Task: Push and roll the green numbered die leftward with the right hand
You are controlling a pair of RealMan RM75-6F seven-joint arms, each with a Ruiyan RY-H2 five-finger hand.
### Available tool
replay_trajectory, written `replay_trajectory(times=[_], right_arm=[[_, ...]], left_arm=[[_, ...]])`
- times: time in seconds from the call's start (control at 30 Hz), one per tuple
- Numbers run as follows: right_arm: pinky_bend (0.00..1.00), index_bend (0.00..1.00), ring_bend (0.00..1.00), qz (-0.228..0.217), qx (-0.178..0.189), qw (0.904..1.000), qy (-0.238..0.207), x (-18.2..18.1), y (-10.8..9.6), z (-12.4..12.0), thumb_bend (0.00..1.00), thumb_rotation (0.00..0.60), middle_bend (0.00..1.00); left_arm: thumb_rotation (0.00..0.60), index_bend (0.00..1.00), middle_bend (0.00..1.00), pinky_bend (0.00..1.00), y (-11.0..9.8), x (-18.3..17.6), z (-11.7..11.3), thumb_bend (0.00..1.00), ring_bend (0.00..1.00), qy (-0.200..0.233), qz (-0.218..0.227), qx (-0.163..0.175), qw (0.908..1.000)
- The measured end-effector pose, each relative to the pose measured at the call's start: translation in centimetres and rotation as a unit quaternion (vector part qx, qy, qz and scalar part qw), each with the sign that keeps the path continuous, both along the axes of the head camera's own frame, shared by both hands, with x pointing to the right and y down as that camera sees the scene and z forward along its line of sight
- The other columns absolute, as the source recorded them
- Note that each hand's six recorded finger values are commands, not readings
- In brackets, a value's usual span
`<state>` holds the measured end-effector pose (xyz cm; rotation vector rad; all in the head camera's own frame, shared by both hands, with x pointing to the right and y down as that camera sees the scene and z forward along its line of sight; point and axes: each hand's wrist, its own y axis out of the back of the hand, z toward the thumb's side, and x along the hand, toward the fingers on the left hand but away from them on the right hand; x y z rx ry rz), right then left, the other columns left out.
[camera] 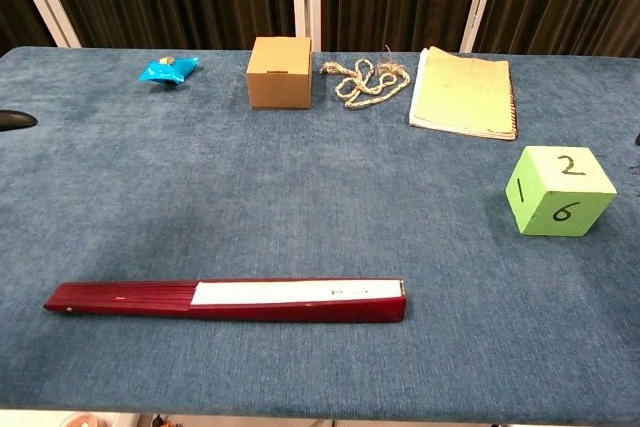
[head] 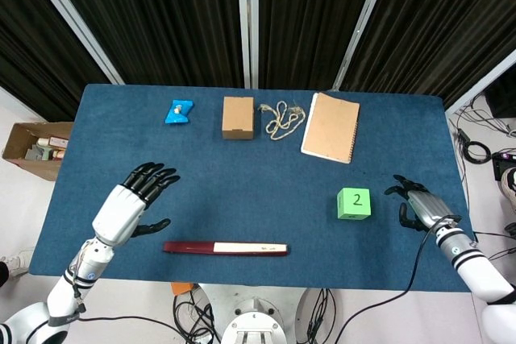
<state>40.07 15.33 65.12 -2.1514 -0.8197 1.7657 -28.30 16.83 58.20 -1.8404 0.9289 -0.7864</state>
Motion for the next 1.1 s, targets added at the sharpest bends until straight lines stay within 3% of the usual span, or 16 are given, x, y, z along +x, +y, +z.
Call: replay_trajectory(times=[0.27, 0.83, 1.1], right_arm=[[0.00, 0.23, 0.00, -0.018, -0.029, 0.9990, -0.029, -2.2, -0.2, 2.8, 0.90, 0.600, 0.00], [0.00, 0.23, 0.00, -0.085, -0.024, 0.9952, -0.042, -6.8, -3.1, 4.3, 0.96, 0.600, 0.00], [0.00, 0.22, 0.00, -0.126, -0.028, 0.9898, -0.061, -11.1, -4.5, 4.8, 0.97, 0.600, 0.00]], left_arm=[[0.600, 0.18, 0.16, 0.16, 0.2, 0.0, 0.0, 0.06, 0.12, -0.005, 0.000, -0.003, 1.0000], [0.600, 0.18, 0.16, 0.16, 0.4, 0.3, 0.0, 0.06, 0.12, -0.013, 0.003, -0.005, 0.9999], [0.600, 0.18, 0.16, 0.16, 0.4, 0.1, -0.1, 0.06, 0.12, -0.021, -0.001, -0.003, 0.9998]])
